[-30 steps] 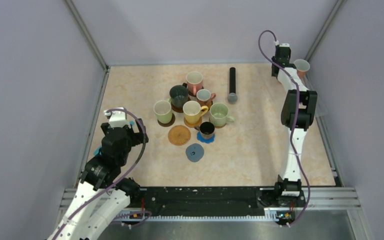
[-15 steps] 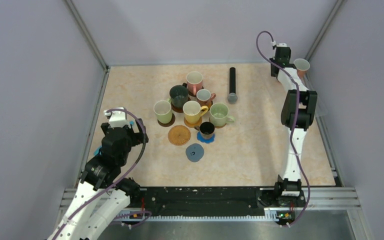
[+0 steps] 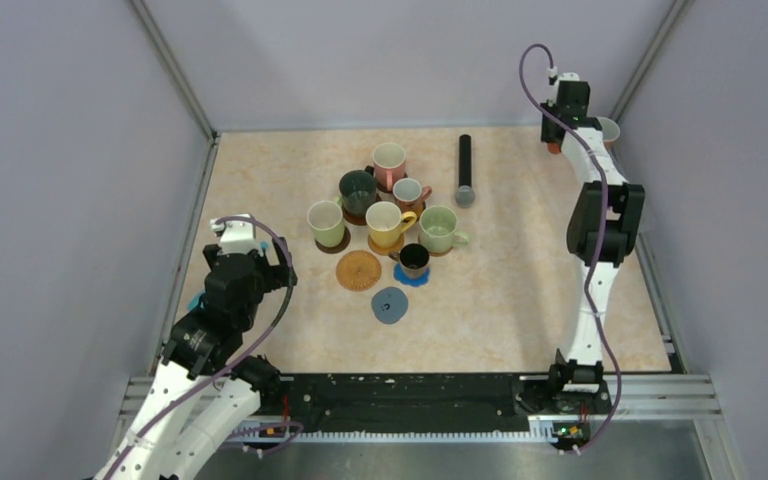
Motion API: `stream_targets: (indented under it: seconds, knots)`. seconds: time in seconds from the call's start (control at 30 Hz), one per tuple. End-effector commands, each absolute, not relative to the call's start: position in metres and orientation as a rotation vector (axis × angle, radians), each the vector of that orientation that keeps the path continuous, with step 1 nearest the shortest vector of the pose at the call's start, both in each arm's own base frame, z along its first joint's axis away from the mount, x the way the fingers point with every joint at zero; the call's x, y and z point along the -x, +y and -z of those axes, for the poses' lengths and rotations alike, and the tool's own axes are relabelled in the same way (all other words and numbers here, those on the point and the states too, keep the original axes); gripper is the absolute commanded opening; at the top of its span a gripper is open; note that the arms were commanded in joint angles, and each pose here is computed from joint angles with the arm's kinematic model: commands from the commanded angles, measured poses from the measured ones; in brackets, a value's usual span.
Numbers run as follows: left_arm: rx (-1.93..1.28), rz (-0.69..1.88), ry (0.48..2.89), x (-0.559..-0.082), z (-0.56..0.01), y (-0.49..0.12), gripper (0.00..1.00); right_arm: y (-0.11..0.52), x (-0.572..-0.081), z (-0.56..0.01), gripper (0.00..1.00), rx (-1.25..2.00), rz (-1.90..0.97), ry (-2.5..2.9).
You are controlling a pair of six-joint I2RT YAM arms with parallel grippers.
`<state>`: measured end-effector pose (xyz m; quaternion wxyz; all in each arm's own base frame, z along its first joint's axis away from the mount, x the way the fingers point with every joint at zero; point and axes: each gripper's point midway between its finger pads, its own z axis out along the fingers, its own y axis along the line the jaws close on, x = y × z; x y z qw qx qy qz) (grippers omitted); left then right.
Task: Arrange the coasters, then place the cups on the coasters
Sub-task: Pick up the cup from the tray.
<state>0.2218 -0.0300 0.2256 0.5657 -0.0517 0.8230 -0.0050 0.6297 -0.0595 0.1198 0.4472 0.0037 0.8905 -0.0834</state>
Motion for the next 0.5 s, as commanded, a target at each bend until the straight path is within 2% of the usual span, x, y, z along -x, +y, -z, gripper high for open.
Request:
stream_targets:
  seconds: [0.0,0.07,0.2,0.47]
  knots:
    - [0.136,0.012,1.888,-0.226,-0.241,-0.029,0.99,-0.033,-0.625,-0.225,0.0,-0.039,0.127,2.021]
    - [0.143,0.01,1.881,-0.225,-0.243,-0.027,0.99,-0.022,-0.621,-0.243,0.0,-0.033,0.12,1.998]
    - [0.153,0.011,1.877,-0.224,-0.243,-0.026,0.99,0.04,-0.606,-0.276,0.0,0.044,0.019,1.959]
    - [0.144,0.02,1.884,-0.224,-0.242,-0.028,0.99,0.133,-0.561,-0.31,0.0,0.208,-0.098,1.906]
